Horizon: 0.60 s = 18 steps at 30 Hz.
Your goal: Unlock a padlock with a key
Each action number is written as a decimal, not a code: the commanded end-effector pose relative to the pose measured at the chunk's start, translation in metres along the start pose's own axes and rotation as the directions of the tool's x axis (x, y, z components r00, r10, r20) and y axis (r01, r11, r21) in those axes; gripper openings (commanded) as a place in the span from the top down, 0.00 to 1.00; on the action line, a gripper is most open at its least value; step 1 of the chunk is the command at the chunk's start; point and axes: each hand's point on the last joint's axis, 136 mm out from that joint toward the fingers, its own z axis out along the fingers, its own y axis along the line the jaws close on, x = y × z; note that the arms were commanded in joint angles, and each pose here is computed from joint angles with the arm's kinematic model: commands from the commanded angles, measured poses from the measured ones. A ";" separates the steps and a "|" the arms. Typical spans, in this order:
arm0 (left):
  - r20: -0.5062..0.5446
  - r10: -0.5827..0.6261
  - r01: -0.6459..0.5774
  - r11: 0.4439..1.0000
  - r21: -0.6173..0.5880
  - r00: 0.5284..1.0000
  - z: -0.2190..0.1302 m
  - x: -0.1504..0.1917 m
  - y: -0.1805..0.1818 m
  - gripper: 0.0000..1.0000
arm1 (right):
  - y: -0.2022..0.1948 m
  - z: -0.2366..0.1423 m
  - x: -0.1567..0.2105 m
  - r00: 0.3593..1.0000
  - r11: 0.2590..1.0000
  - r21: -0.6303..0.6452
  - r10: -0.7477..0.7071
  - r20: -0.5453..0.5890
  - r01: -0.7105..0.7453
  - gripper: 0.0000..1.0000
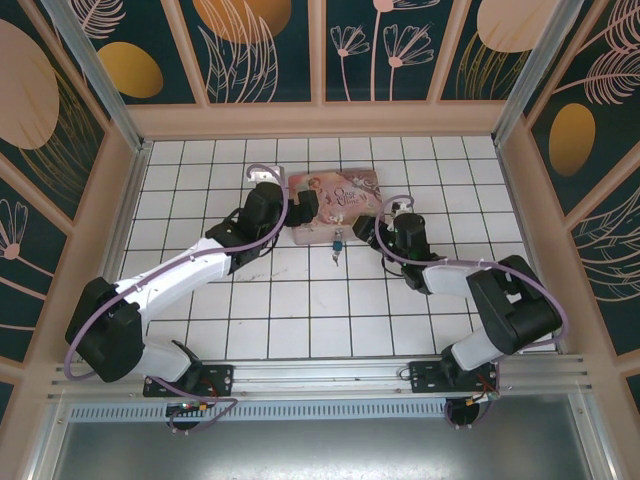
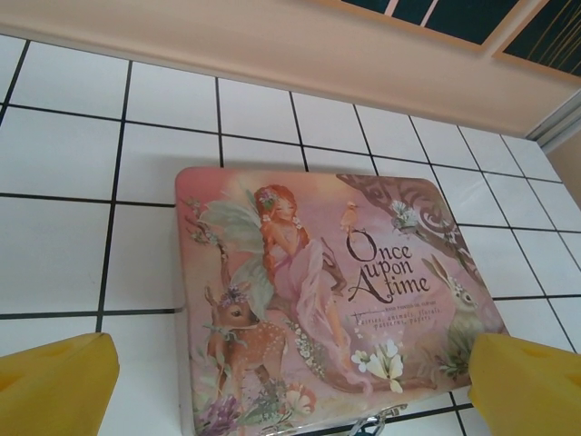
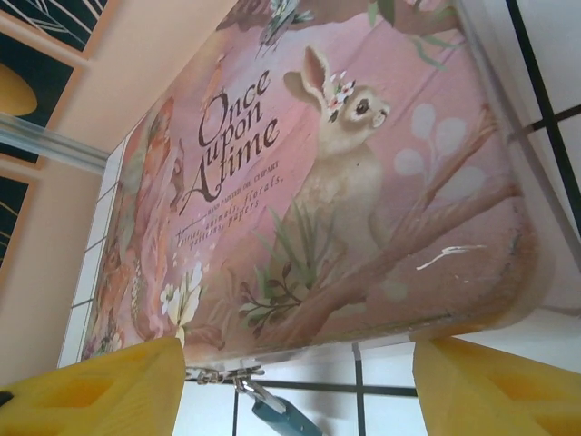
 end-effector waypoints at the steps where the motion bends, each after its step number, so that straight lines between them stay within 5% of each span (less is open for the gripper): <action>1: -0.017 -0.030 0.030 0.999 0.016 0.999 0.001 0.003 -0.002 0.01 | 0.012 0.002 -0.002 1.000 0.998 -0.064 -0.023 -0.009 0.023 0.35; 18: -0.041 -0.033 0.034 0.999 0.027 0.999 0.009 0.004 -0.008 0.01 | 0.017 0.006 0.058 0.986 0.980 -0.134 -0.158 -0.061 0.149 0.38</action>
